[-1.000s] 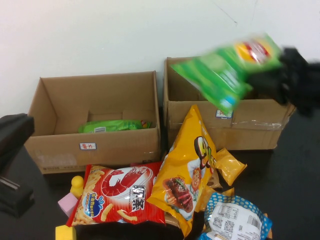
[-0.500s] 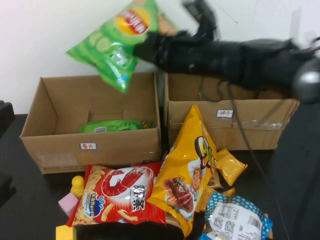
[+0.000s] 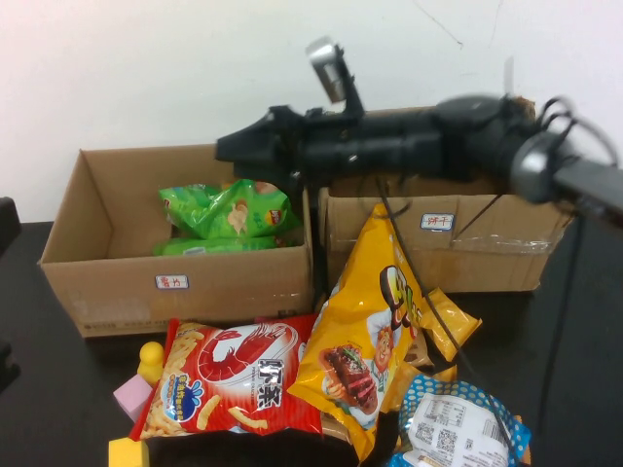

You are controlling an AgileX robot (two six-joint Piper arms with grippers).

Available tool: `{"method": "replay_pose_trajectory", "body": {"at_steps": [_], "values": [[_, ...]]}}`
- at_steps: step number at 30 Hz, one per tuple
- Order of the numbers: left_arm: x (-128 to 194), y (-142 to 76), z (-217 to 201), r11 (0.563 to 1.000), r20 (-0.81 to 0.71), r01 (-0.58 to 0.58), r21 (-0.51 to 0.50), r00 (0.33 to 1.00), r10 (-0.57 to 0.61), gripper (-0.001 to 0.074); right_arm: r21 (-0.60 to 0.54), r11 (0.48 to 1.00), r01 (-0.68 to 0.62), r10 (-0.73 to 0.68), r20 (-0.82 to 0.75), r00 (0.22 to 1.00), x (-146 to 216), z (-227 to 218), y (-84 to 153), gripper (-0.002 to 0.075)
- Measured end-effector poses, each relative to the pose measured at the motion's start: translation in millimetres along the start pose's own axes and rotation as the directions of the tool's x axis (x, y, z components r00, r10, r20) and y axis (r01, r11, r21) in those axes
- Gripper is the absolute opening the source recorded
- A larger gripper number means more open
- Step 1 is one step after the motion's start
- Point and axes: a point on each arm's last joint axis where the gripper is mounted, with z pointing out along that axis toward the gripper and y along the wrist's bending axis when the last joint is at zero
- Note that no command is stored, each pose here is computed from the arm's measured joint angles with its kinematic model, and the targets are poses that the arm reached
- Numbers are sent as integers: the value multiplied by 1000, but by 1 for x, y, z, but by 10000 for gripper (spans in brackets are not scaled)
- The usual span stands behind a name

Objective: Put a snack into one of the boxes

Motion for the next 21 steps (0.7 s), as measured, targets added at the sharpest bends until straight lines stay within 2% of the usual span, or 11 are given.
{"method": "replay_pose_trajectory", "body": {"at_steps": [3, 5, 9, 12, 13, 17, 21], "values": [[1, -1, 0, 1000, -7, 19, 7, 1000, -19, -1, -15, 997, 71, -72, -77, 994, -6, -21, 19, 162], [1, -1, 0, 999, -14, 32, 13, 999, -32, -1, -16, 992, 122, -124, -118, 985, -10, -35, 34, 70], [3, -2, 0, 997, -30, 77, 26, 997, -76, -1, 9, 964, 264, -257, -203, 945, -14, -63, 79, 20], [3, -3, 0, 994, -37, 106, 30, 994, -105, -1, 70, 914, 400, -365, -289, 885, -9, -83, 116, 10], [3, -3, 0, 994, -38, 108, 31, 994, -106, -1, 138, 857, 497, -424, -361, 831, -2, -96, 141, 10], [5, -2, 0, 998, -52, 63, 14, 997, -62, -1, 341, 663, 666, -458, -519, 721, 11, -134, 186, 8], [9, 3, -2, 1000, -85, 7, -25, 996, -10, -1, 523, 489, 698, -457, -527, 716, 12, -172, 218, 8]]}}
